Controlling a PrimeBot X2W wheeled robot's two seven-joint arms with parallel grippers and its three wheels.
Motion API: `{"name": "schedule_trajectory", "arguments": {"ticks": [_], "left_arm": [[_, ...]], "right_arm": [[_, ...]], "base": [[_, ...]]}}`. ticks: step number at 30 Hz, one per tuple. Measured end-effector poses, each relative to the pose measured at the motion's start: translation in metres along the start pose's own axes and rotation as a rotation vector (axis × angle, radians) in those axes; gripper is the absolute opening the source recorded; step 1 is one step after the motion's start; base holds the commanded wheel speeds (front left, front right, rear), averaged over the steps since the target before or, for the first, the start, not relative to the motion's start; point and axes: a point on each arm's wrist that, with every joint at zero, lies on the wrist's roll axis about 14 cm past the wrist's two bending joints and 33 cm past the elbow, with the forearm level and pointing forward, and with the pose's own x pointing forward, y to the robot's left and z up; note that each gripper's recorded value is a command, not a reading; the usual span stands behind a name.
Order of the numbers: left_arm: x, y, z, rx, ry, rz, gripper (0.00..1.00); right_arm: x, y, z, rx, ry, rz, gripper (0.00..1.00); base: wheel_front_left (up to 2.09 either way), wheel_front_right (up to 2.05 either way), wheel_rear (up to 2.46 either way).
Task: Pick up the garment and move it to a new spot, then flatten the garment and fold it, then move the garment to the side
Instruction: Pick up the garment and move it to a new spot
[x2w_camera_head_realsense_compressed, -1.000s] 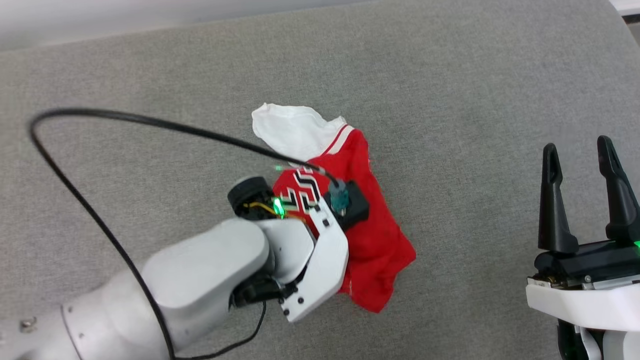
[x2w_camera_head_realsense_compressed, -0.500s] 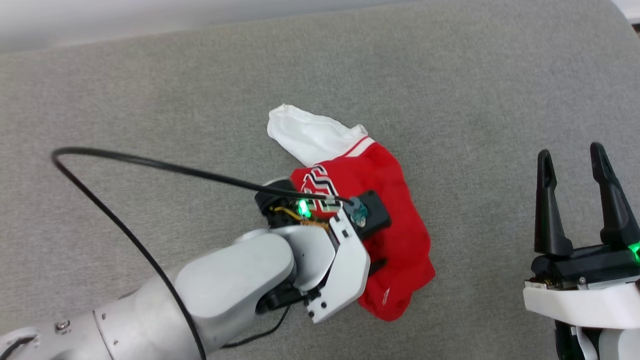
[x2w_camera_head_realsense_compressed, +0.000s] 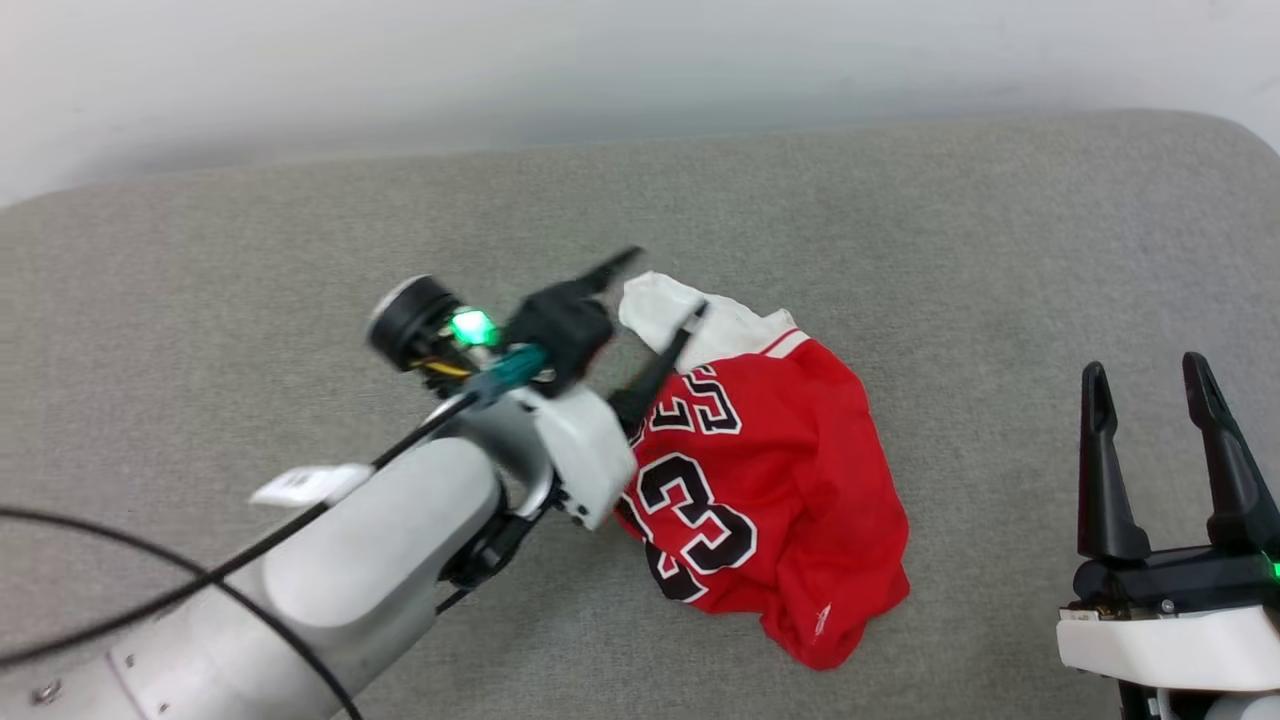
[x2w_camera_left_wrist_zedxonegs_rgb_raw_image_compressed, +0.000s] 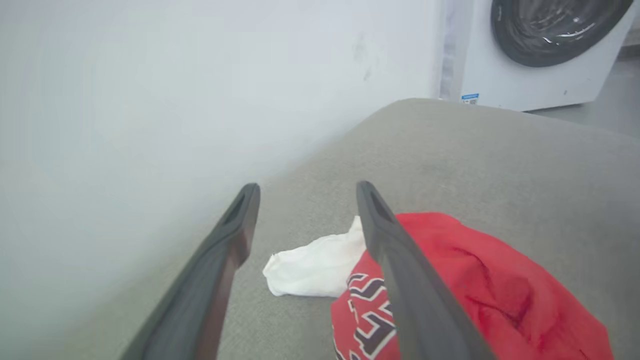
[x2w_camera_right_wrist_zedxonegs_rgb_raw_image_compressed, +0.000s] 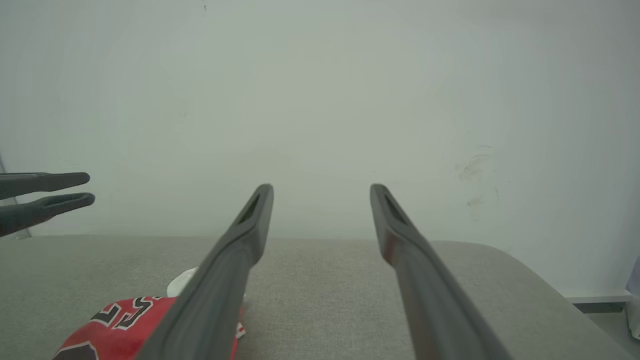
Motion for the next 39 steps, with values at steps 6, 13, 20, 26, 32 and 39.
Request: {"name": "schedule_trajectory", "arguments": {"ticks": [6,13,20,26,32,39], "left_arm": [[-0.054,0.071,-0.006,0.042,-0.067,0.391,1.0],[-0.117,0.102,-0.005,0.02,-0.107,0.697,1.0],[-0.163,0.088,-0.015,0.011,-0.123,0.833,1.0],[-0.18,0.072,-0.02,-0.017,-0.137,0.842,1.0],[-0.193,0.056,-0.035,-0.06,-0.11,0.838,1.0],[-0.203,0.045,-0.05,-0.093,-0.084,0.836,1.0]], "right_arm": [[-0.001,0.006,-0.001,0.009,0.005,0.018,1.0],[-0.004,0.013,-0.004,0.017,0.015,0.036,1.0],[-0.007,0.016,-0.006,0.022,0.028,0.047,1.0],[-0.014,0.017,-0.01,0.025,0.046,0.048,1.0],[-0.028,0.018,-0.014,0.028,0.071,0.047,1.0],[-0.044,0.019,-0.019,0.051,0.102,0.044,1.0]], "base": [[0.0,0.0,0.0],[0.0,0.0,0.0],[0.0,0.0,0.0],[0.0,0.0,0.0],[0.0,0.0,0.0],[0.0,0.0,0.0]]}}
